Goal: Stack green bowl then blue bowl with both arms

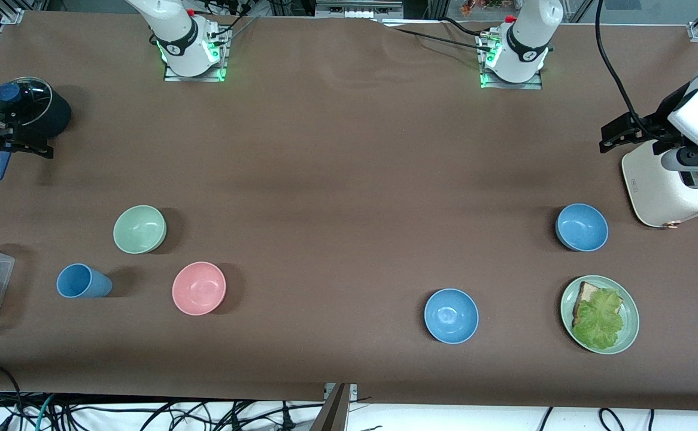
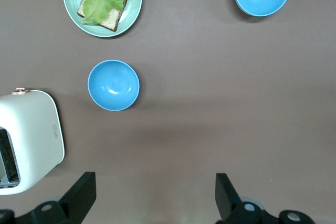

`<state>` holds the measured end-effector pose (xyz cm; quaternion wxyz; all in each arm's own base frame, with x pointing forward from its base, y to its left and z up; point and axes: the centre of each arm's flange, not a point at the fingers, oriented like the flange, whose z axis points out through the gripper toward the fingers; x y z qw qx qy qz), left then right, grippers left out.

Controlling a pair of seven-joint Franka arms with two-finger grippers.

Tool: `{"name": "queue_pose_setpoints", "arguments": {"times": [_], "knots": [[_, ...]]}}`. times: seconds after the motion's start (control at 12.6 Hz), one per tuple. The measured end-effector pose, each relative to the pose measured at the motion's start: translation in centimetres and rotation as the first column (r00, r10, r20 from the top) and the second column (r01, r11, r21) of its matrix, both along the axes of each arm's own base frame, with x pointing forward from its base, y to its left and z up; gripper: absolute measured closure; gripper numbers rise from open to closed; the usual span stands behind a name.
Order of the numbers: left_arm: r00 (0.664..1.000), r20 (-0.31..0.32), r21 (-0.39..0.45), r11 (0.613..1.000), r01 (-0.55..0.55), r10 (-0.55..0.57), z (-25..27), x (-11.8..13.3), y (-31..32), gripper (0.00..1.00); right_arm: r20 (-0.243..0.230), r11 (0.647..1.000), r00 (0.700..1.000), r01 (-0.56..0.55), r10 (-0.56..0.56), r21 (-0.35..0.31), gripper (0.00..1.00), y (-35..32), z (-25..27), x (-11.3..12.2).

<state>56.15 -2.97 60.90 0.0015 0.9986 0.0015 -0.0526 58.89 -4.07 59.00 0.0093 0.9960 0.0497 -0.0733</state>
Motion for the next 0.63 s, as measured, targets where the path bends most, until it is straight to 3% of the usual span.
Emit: {"name": "queue_pose_setpoints", "arguments": {"times": [0.63], "knots": [[1.0, -0.025, -0.011, 1.0, -0.013, 0.013, -0.2, -0.2, 0.8, 0.0, -0.001, 1.0, 1.0, 0.0, 0.0, -0.001, 0.0, 0.0, 0.0, 0.0]]}}
